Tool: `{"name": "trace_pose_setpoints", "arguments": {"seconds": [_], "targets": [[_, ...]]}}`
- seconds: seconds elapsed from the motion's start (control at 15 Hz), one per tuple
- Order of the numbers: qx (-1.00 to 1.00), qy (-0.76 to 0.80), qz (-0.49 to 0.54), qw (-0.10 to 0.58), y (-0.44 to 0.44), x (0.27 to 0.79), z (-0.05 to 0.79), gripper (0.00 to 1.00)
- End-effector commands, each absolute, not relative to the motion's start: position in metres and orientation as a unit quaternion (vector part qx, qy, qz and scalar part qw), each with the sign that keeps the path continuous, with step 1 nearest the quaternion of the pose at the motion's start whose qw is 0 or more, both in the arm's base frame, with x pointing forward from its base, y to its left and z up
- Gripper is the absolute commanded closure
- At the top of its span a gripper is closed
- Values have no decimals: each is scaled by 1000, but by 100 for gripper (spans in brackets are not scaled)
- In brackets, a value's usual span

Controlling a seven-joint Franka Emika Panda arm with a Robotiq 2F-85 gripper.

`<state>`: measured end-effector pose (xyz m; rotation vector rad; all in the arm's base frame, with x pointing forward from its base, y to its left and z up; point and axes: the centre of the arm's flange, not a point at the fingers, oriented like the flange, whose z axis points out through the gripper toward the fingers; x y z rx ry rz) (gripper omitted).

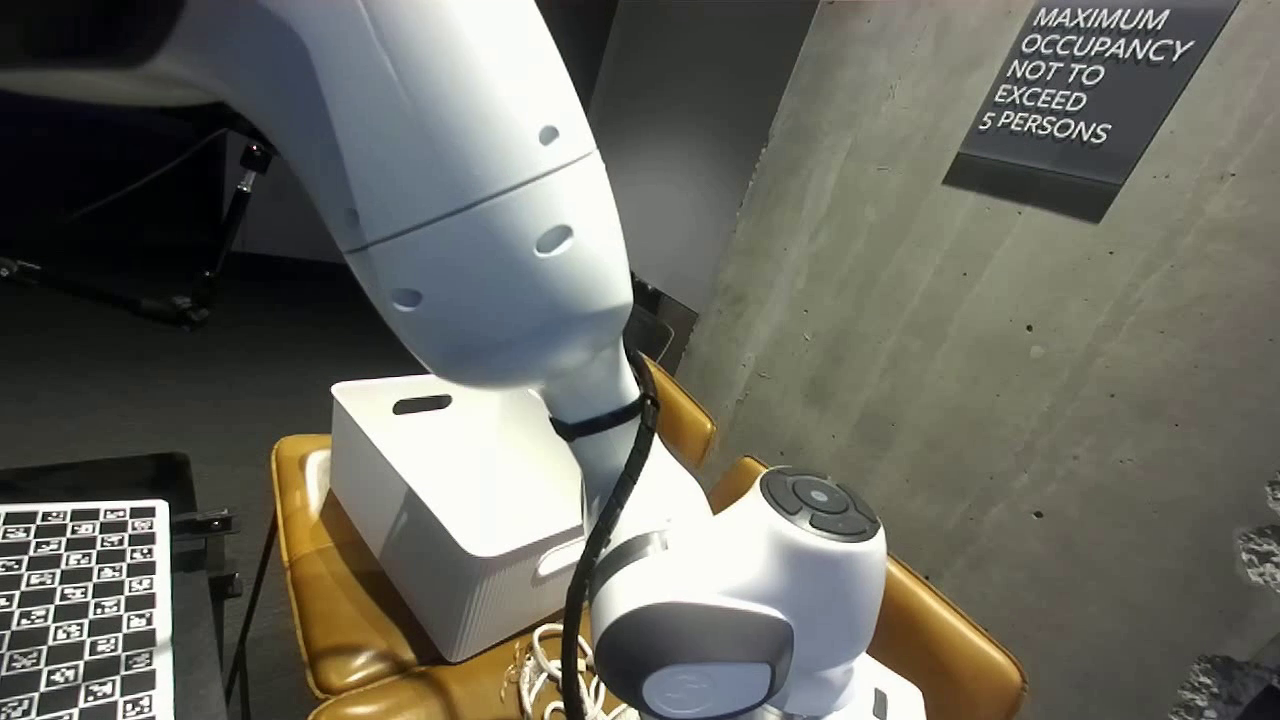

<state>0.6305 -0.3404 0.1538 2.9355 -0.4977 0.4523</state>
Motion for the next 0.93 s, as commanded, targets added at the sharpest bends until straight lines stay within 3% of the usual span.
{"name": "trace_pose_setpoints", "arguments": {"seconds": [0.0,0.87], "targets": [[969,-189,146,62,-346,650,129,0],[969,-205,121,64,-347,644,76,0]]}}
